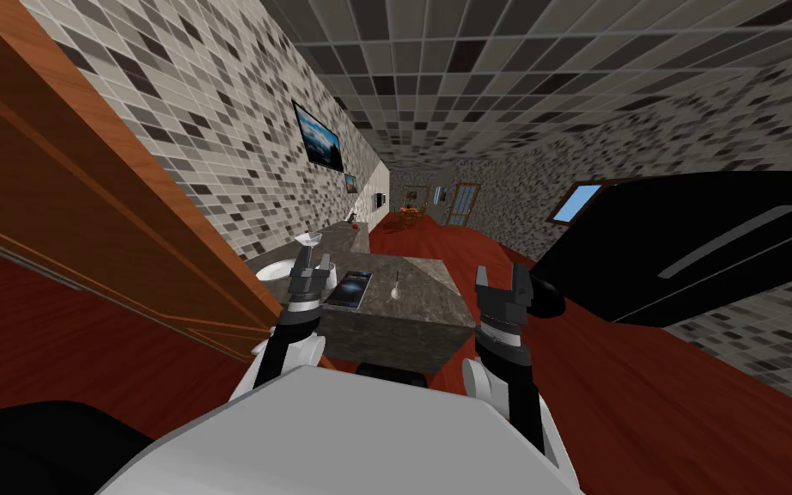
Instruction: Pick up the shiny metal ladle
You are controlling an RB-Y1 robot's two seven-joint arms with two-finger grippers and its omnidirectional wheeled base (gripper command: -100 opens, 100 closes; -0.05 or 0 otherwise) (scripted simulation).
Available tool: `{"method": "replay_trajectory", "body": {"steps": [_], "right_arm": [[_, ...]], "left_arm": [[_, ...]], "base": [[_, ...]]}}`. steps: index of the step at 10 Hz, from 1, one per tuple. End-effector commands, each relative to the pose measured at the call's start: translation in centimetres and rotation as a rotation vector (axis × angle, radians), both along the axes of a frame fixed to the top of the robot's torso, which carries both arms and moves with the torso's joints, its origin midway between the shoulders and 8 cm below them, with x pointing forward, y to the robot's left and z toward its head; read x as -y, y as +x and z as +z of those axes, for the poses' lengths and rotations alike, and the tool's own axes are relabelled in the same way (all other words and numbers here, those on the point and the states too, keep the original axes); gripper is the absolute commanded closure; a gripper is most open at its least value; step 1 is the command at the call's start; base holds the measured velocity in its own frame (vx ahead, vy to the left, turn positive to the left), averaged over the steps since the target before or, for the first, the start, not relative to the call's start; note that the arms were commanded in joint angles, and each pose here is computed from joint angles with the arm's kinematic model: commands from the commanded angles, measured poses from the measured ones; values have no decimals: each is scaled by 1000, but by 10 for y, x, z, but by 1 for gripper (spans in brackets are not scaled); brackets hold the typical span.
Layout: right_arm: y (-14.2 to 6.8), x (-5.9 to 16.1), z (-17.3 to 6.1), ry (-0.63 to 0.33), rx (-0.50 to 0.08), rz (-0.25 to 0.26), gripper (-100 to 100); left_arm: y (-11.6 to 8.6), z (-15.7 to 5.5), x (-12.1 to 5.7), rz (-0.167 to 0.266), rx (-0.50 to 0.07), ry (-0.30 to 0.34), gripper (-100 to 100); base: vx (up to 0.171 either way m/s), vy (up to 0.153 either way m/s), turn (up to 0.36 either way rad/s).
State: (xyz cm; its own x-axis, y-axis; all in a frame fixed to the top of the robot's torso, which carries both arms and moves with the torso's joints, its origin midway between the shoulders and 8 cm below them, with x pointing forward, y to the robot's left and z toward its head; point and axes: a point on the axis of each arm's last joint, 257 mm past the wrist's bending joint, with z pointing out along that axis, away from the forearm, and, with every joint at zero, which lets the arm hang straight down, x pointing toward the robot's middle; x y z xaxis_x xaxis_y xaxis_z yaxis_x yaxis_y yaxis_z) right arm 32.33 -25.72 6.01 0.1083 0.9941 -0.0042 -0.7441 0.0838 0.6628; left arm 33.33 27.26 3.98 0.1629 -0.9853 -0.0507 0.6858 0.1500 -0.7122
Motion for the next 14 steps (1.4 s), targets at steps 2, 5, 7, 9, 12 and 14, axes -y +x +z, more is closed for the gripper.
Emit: {"method": "replay_trajectory", "body": {"steps": [2, 5, 7, 9, 12, 14], "right_arm": [[0, 0, 0, 0, 0, 0, 0], [0, 0, 0, 0, 0, 0, 0], [0, 0, 0, 0, 0, 0, 0], [0, 0, 0, 0, 0, 0, 0], [0, 0, 0, 0, 0, 0, 0], [0, 0, 0, 0, 0, 0, 0]], "left_arm": [[2, -13, 2, -11, -36, 73, -100], [5, -32, 1, -14, -85, 158, -100], [5, -59, -5, -5, -147, 246, -100], [5, -74, -8, -8, -185, 314, -100], [3, -91, -13, -12, -226, 387, -100], [1, -109, -19, -12, -268, 456, -100]], "base": [[-33, -8, -120], [-74, -10, -142], [-62, -13, -192], [-72, -15, -163], [-60, -18, -158], [-60, -18, -187]]}}
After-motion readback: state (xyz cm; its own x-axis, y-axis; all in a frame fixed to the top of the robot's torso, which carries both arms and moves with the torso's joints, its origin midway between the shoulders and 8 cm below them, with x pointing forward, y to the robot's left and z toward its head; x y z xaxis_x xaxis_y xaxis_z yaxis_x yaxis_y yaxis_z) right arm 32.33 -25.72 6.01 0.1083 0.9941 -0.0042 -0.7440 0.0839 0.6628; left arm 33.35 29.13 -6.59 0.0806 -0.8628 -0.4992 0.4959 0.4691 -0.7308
